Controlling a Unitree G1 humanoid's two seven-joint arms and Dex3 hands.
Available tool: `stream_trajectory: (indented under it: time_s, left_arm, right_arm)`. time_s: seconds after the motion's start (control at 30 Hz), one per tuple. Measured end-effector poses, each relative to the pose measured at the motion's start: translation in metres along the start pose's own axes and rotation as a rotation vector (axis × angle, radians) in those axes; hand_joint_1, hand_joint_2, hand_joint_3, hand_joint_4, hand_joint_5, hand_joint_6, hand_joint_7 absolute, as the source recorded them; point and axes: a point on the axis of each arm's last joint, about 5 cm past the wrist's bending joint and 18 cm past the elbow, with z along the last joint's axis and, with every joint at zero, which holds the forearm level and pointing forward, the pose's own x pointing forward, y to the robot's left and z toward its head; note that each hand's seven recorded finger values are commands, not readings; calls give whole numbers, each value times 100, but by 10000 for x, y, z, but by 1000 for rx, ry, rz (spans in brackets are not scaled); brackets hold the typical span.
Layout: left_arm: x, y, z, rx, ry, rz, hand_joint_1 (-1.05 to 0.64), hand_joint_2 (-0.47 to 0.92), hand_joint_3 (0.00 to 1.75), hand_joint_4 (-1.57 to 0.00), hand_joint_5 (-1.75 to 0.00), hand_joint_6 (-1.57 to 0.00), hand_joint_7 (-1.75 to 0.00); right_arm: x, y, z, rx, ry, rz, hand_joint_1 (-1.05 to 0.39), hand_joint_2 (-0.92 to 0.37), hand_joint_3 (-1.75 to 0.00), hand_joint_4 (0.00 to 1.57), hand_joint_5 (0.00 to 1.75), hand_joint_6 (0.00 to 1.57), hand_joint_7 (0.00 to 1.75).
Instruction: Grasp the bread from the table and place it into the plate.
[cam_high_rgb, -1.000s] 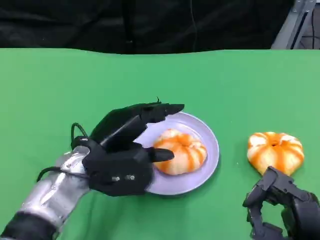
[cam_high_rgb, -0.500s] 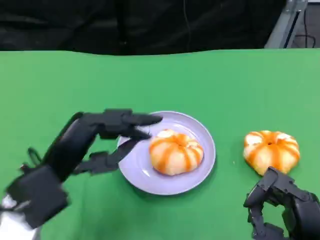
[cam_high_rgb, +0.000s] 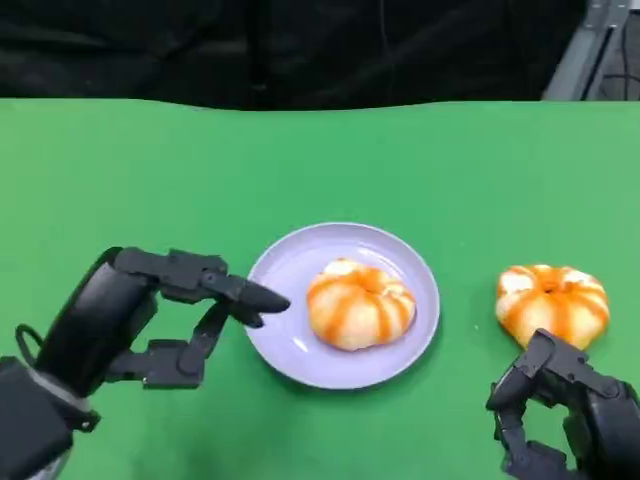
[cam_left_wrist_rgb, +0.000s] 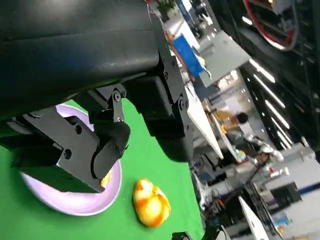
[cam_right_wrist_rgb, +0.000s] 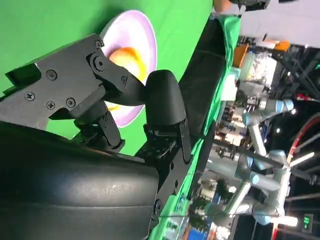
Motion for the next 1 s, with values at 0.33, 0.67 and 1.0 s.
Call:
stream_trajectory:
  time_s: [0.33,0.67,1.0]
  left_arm:
    - [-585,-90,9,-147,95,102,31,41,174,-104,-175,-88,-174]
    - [-802,-164,1,-218,190,175,20,45,166,-102,-175,-82,-175]
    - [-853,-204,-36,-264,201,219,20,47,163,-100,-175,-81,-175]
  right_arm:
    - [15,-42,-28,-4,6,9,-14,-62,-102,81,175,71,161]
    - [-9,-63,-36,10,15,9,-13,-62,-101,81,175,70,161]
    - [-17,-69,-38,7,17,10,-13,-63,-100,81,175,70,161]
